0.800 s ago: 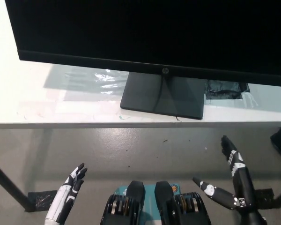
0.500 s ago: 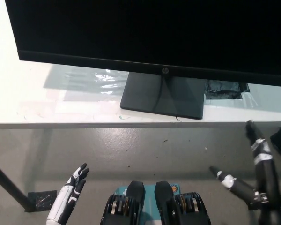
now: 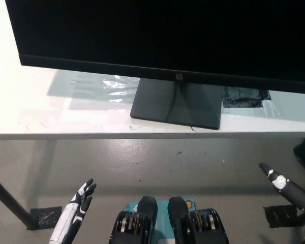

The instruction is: The monitor is being placed at the center of the desk and the robot uses its right hand to grab on the right side of the monitor and tilt the angle of the montior sideways.

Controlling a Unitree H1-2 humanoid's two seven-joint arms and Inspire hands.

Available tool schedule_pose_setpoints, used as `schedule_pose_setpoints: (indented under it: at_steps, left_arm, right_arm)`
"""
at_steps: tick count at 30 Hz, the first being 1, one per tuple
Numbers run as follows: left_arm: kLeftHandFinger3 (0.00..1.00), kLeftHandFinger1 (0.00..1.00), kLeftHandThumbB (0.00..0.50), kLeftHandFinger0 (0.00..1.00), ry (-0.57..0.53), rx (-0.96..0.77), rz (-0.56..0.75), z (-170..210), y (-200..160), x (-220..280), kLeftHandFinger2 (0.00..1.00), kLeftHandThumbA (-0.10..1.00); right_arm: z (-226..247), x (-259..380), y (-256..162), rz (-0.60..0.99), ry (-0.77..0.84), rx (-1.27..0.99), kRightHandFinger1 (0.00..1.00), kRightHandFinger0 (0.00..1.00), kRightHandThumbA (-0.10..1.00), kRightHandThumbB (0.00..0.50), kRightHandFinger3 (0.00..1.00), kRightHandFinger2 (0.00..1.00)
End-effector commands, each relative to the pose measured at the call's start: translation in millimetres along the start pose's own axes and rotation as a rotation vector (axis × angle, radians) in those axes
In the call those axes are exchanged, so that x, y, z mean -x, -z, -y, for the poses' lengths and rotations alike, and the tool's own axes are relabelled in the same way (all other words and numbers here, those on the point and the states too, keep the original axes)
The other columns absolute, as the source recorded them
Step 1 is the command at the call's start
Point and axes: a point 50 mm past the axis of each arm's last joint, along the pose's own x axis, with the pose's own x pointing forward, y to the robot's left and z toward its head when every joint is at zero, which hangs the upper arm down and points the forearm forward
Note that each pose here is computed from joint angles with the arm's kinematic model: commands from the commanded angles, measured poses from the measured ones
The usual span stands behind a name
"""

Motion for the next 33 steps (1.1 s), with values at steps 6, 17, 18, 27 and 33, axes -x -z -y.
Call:
schedule_pose_setpoints:
  at_steps: [6,17,18,27,33]
  left_arm:
    - [1.0,1.0,0.326,1.0,-0.023,-0.022,0.059,-8.0,-7.3,-0.2,1.0,1.0]
    - [1.0,1.0,0.337,1.0,-0.02,-0.02,0.048,-6.5,-4.8,4.6,1.0,1.0]
    - [1.0,1.0,0.341,1.0,-0.021,-0.022,0.048,-6.5,-4.8,5.0,1.0,1.0]
    - [1.0,1.0,0.346,1.0,-0.019,-0.023,0.045,-5.0,-4.0,6.9,1.0,1.0]
    - [1.0,1.0,0.335,1.0,-0.021,-0.022,0.04,-4.9,-3.2,10.5,1.0,1.0]
  right_arm:
    - [19.7,-26.0,8.6,-0.011,0.058,-0.195,1.0,1.0,1.0,0.368,1.0,1.0]
    - [46.4,-47.8,21.4,-0.096,0.153,-0.431,1.0,1.0,1.0,0.435,1.0,1.0]
    - [48.7,-51.4,21.4,-0.088,0.162,-0.458,1.0,1.0,1.0,0.425,1.0,1.0]
    - [62.1,-73.2,19.3,-0.096,0.182,-0.562,1.0,1.0,1.0,0.495,1.0,1.0]
    - [65.5,-83.4,16.7,-0.079,0.196,-0.604,1.0,1.0,1.0,0.472,1.0,1.0]
